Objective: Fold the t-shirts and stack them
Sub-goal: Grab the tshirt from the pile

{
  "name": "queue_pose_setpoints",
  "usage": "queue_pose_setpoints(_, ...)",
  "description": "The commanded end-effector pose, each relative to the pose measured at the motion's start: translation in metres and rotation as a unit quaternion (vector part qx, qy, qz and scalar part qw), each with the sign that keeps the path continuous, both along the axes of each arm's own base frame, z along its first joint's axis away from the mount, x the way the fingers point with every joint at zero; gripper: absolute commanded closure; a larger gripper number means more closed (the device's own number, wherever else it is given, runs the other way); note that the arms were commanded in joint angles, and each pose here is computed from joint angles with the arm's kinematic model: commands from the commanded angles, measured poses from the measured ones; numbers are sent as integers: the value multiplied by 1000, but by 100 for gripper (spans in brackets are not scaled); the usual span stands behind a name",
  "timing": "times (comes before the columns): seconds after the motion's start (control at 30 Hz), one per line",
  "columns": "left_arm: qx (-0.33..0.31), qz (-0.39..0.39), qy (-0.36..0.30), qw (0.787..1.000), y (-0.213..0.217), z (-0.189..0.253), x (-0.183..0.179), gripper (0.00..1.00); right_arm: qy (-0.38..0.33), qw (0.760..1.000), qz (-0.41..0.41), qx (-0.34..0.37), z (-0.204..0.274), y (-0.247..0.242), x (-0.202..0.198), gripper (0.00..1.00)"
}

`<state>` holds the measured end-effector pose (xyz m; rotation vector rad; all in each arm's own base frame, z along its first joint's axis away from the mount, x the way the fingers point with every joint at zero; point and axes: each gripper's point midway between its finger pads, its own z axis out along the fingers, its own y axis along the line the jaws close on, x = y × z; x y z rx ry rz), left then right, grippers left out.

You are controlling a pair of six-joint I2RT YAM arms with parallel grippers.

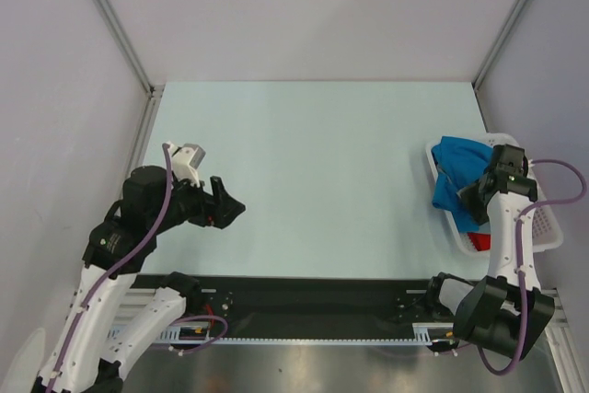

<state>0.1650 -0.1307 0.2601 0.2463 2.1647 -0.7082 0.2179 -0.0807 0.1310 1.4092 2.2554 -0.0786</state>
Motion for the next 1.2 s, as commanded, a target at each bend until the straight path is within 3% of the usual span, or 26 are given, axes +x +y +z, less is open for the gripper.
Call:
queue_pose_setpoints(0.0,27,1,-34,999,8,10,0,14,-40,998,1,-38,7,-17,21,50)
queue_pose_setpoints(0.23,41,2,-36,999,12,7,-4,14,-44,996,-2,-72,4,-32,27,54)
queue_pose_setpoints(0.3,40,0,-35,999,11,6,-4,14,-42,997,-3,-69,-1,-33,28,60)
queue_pose_setpoints(0.33,39,-3,-35,999,10,7,-4,15,-42,997,-8,-69,-1,-35,28,77)
queue_pose_setpoints(0.43,39,-4,-35,999,10,8,-6,18,-57,995,-20,-79,15,-39,30,96)
queue_pose_setpoints(0.47,41,-3,-36,999,10,8,-6,20,-57,994,-35,-84,21,-43,28,100)
queue_pose_setpoints(0.6,48,6,-45,998,12,7,-2,33,-95,979,-95,-153,86,-70,26,100)
queue_pose_setpoints(0.7,49,-5,-59,997,9,10,-4,33,-183,950,-121,-222,172,-88,31,100)
queue_pose_setpoints(0.73,52,-5,-64,997,10,11,-5,33,-241,929,-129,-248,225,-92,35,100)
queue_pose_setpoints(0.8,57,-11,-69,996,9,10,-6,33,-273,909,-136,-284,271,-101,37,100)
queue_pose_setpoints(0.83,60,-10,-70,996,10,9,-6,34,-325,880,-141,-317,328,-102,28,100)
queue_pose_setpoints(0.9,62,-19,-65,996,7,4,-8,36,-362,853,-151,-345,372,-104,22,100)
queue_pose_setpoints(0.97,56,-30,-54,997,1,2,-11,37,-421,808,-146,-385,435,-98,7,100)
queue_pose_setpoints(1.07,52,-40,-47,997,-1,-1,-15,38,-481,756,-130,-424,499,-86,-13,100)
queue_pose_setpoints(1.17,59,-33,-47,997,2,-3,-14,38,-528,721,-115,-434,535,-74,-20,100)
